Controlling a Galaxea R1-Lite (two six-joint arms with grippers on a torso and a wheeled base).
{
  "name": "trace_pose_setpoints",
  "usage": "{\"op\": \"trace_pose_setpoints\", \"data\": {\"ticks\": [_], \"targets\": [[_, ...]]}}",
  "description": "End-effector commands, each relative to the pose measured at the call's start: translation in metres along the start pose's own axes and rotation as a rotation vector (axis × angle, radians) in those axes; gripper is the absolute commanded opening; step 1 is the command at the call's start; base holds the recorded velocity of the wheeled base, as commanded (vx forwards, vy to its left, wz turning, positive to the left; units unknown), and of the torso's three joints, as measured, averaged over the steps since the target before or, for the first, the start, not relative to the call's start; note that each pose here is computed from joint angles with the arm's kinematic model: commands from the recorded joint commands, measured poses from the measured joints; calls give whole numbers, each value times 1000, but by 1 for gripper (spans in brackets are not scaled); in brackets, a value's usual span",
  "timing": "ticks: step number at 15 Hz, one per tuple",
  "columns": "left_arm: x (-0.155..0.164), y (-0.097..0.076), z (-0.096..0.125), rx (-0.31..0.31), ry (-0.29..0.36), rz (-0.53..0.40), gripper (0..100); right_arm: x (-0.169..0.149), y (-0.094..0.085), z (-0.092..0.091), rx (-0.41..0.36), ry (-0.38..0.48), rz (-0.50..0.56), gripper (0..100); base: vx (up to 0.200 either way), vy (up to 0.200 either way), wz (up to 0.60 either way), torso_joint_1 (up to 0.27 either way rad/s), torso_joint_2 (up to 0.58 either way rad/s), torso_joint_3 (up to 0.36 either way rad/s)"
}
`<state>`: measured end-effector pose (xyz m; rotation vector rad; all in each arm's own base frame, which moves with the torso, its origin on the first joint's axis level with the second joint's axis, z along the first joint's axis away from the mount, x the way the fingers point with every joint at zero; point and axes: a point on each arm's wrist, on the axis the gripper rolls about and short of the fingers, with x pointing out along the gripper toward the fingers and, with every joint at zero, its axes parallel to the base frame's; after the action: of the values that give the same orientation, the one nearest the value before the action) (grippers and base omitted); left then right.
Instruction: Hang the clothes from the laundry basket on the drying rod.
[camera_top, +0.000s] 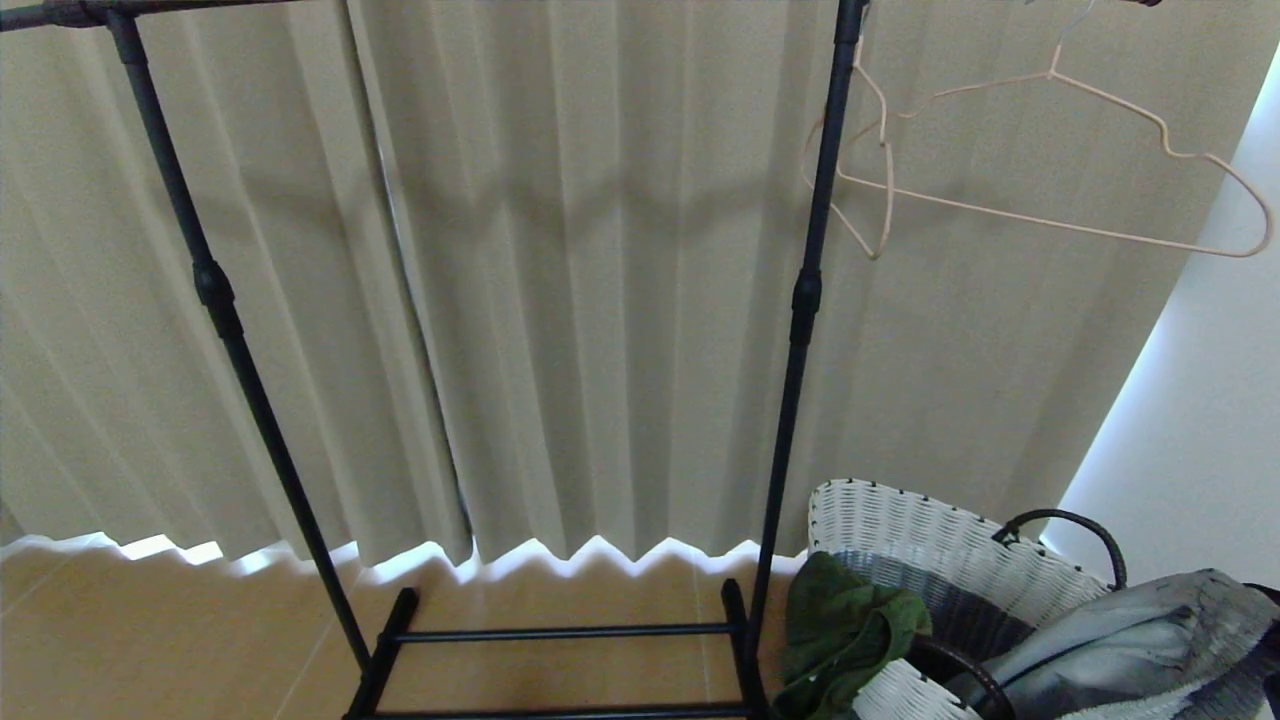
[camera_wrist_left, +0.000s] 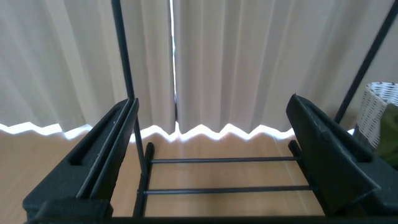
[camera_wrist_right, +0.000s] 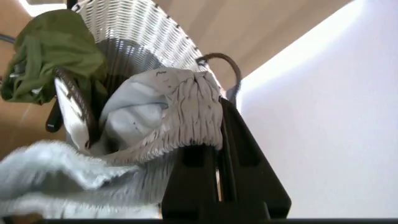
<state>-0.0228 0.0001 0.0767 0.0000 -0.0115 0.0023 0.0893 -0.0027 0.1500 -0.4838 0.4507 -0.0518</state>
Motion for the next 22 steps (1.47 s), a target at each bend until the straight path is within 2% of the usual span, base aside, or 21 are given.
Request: {"op": "trace_pose_setpoints", "data": {"ticks": [1,3,7,19,22], "targets": [[0,0,0,0,-1,1,100,-12,-3,1,13,-67,-37,0,-200,0,0,2,2,2],[0,0,0,0,-1,1,100,-14,-3,0,14,-74,-40,0,-200,0,0,2,0,7],[0,0,0,-3,-1,2,100,-14,-3,-1,14,-74,-40,0,0,0,0,0,0,0],[0,0,0,-2,-2,5,100,-22,-5,1,22,-117,-63,0,0,200,0,4,2,2],[0,0,0,5,-2,2,100,-22,-5,1,23,-117,-68,0,0,0,0,0,0,0]]}}
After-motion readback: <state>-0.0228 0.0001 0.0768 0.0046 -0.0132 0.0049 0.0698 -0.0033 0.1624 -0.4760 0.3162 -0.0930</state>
